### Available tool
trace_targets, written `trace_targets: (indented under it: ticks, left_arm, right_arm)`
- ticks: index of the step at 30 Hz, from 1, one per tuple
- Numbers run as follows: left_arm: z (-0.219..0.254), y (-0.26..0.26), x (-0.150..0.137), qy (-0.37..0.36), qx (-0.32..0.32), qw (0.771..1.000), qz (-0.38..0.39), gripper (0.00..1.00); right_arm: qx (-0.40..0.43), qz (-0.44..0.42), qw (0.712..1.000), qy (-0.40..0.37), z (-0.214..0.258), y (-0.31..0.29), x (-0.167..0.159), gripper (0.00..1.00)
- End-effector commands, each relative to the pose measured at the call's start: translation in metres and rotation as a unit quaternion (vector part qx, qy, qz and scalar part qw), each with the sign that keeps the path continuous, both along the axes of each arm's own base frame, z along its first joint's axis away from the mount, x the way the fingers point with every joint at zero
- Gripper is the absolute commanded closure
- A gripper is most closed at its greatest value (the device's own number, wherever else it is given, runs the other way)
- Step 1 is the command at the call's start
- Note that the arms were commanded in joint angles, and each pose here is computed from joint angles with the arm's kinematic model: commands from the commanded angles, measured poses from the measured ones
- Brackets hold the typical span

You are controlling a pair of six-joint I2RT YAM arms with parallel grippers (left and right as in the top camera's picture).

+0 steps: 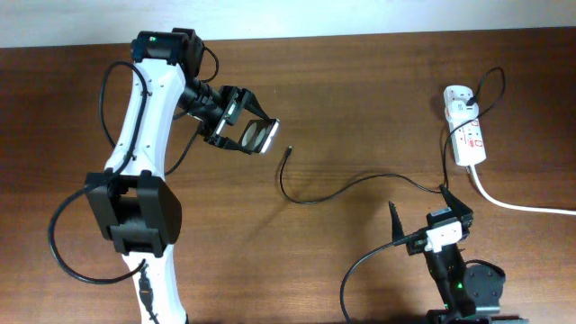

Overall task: Plug charger to phone and switch on socket
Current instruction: 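Move the right gripper toward the phone held by the left gripper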

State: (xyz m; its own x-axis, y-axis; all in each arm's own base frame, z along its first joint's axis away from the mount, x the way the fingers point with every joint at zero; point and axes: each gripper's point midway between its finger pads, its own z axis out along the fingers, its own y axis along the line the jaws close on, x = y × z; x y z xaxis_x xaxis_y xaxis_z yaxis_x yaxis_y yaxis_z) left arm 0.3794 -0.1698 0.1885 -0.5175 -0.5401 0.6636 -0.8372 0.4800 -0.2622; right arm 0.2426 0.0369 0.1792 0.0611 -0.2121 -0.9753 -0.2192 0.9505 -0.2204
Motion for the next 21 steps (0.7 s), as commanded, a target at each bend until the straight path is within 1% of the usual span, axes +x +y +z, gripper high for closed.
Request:
trace_targets:
  ticks: [1, 2, 6, 11, 15, 21]
  left_arm:
    - [0.008, -0.003, 0.004, -0.005, -0.019, 1.000, 0.004, 1.00]
    - [0.008, -0.003, 0.004, -0.005, -0.019, 1.000, 0.004, 1.00]
    - [0.008, -0.003, 0.004, -0.005, -0.019, 1.000, 0.004, 1.00]
    - [0.008, -0.003, 0.004, -0.005, -0.019, 1.000, 0.004, 1.00]
    - [0.008, -0.003, 0.004, -0.006, -0.019, 1.000, 0.004, 1.00]
    - [0.008, -0.003, 0.004, -0.006, -0.019, 1.000, 0.004, 1.00]
  right_arm:
    - [0.108, 0.012, 0.994, -0.031, 0.026, 0.002, -0.003, 0.01]
    - [0.151, 0.013, 0.988, -0.034, 0.032, 0.001, -0.003, 0.01]
    - [0.258, 0.012, 0.966, -0.009, 0.032, -0.002, -0.002, 0.01]
    - [0.264, 0.012, 0.965, -0.005, 0.033, -0.002, -0.003, 0.01]
    - [0.264, 0.004, 0.964, 0.026, 0.034, -0.002, -0.004, 0.01]
    - [0.260, -0.002, 0.964, 0.047, 0.053, -0.002, -0.001, 0.01]
